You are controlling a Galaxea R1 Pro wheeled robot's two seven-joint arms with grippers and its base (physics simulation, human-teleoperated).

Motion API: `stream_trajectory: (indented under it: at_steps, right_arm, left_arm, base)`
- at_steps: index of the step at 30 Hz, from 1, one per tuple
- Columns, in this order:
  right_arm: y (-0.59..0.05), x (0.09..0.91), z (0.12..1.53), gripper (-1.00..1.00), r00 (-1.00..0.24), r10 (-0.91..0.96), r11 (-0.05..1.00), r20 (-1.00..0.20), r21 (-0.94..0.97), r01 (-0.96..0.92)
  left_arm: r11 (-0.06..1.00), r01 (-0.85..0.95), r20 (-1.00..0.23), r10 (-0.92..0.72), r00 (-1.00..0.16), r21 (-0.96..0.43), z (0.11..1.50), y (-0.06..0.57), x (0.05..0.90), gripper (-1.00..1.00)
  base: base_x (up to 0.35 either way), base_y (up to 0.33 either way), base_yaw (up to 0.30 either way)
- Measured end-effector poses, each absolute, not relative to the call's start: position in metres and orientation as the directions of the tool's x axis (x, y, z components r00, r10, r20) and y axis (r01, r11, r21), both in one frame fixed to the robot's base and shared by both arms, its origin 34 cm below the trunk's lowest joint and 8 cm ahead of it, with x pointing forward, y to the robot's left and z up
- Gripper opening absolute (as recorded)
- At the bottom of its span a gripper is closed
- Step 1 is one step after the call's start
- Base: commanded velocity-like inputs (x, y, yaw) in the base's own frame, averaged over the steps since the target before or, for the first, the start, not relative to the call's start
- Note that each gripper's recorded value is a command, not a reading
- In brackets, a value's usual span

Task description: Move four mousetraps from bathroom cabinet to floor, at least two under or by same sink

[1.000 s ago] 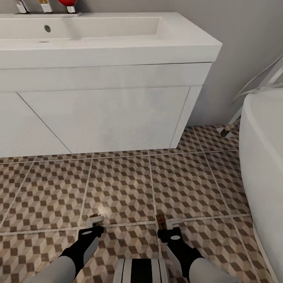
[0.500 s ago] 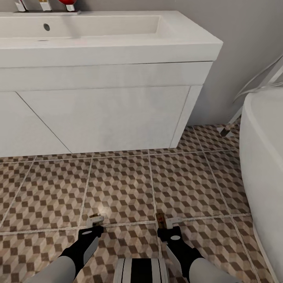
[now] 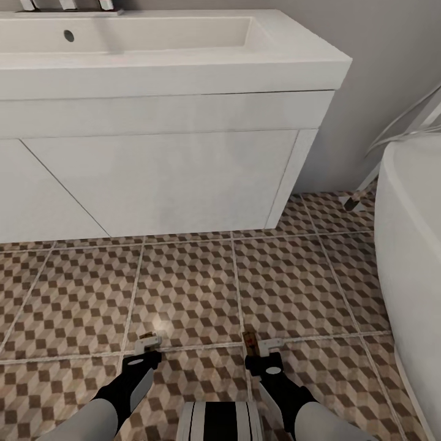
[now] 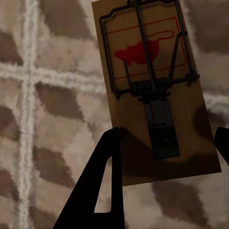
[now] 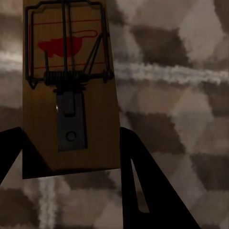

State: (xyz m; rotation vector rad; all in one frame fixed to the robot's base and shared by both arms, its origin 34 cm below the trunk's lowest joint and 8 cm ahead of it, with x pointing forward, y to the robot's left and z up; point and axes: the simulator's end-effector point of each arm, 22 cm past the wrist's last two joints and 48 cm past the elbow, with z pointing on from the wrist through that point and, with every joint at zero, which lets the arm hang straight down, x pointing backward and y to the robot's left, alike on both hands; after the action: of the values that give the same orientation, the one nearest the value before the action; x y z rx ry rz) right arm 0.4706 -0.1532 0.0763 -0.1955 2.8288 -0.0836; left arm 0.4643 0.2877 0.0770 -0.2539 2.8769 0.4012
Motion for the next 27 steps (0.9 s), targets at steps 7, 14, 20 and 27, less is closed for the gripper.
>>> stream_trajectory:
  at_steps: [7,14,20,27]
  right_arm:
    - [-0.153,0.471,0.076,-1.0,-0.945,-0.143,0.989,-0.295,-0.078,-0.126]
    - [-0.153,0.471,0.076,-1.0,-0.945,-0.143,0.989,-0.295,-0.077,-0.126]
    - [-0.153,0.469,0.075,-1.0,-0.946,-0.143,0.989,-0.291,-0.077,-0.126]
    - [-0.153,0.459,0.065,-1.0,-0.953,-0.143,0.989,-0.268,-0.074,-0.128]
  left_arm:
    - [0.948,-0.201,-0.246,-0.139,-0.959,0.249,0.077,0.288,0.465,-1.0]
    - [0.948,-0.201,-0.247,-0.139,-0.959,0.248,0.077,0.288,0.465,-1.0]
    - [0.947,-0.2,-0.243,-0.139,-0.96,0.25,0.076,0.288,0.463,-1.0]
    - [0.947,-0.194,-0.219,-0.139,-0.966,0.255,0.066,0.288,0.453,-1.0]
  base:
    - [0.0,0.0,0.0]
    - [0.0,0.0,0.0]
    - [0.0,0.0,0.0]
    - [0.0,0.0,0.0]
